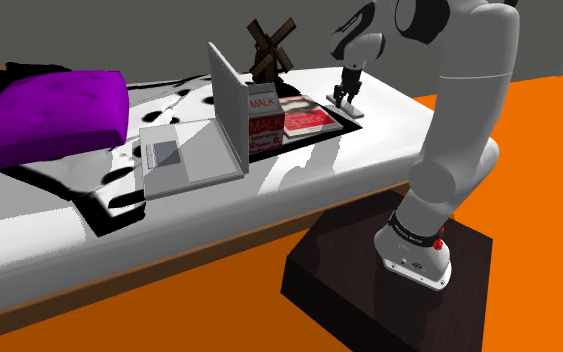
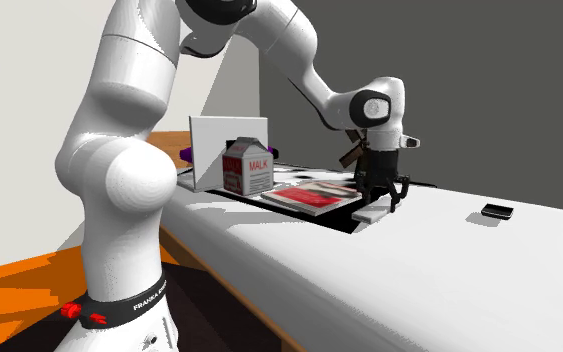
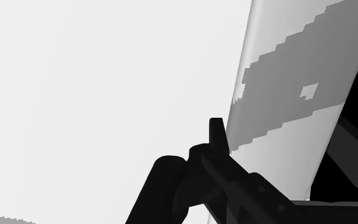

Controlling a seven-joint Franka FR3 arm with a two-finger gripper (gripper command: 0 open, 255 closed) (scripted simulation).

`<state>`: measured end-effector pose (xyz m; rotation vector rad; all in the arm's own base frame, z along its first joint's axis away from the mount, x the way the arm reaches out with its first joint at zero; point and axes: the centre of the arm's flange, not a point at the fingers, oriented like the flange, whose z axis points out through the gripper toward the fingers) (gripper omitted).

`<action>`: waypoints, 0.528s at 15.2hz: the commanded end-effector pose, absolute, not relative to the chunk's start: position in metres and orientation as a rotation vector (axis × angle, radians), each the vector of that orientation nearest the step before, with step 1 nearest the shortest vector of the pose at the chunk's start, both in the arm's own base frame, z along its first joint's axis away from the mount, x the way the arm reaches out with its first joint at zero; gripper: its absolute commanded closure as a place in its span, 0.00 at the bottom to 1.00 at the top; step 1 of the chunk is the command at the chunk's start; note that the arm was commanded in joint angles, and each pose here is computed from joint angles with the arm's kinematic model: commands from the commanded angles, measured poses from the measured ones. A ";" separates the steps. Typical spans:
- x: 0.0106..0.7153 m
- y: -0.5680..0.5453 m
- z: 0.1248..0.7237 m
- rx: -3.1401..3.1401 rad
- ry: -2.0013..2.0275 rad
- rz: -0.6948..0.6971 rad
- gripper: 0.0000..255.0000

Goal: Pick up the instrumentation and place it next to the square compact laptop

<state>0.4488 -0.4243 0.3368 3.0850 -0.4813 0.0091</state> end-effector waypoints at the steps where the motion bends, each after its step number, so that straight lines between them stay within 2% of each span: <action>1: 0.449 -0.424 0.346 3.085 -0.481 0.009 1.00; 8: 0.449 -0.424 0.383 3.085 -0.481 0.009 1.00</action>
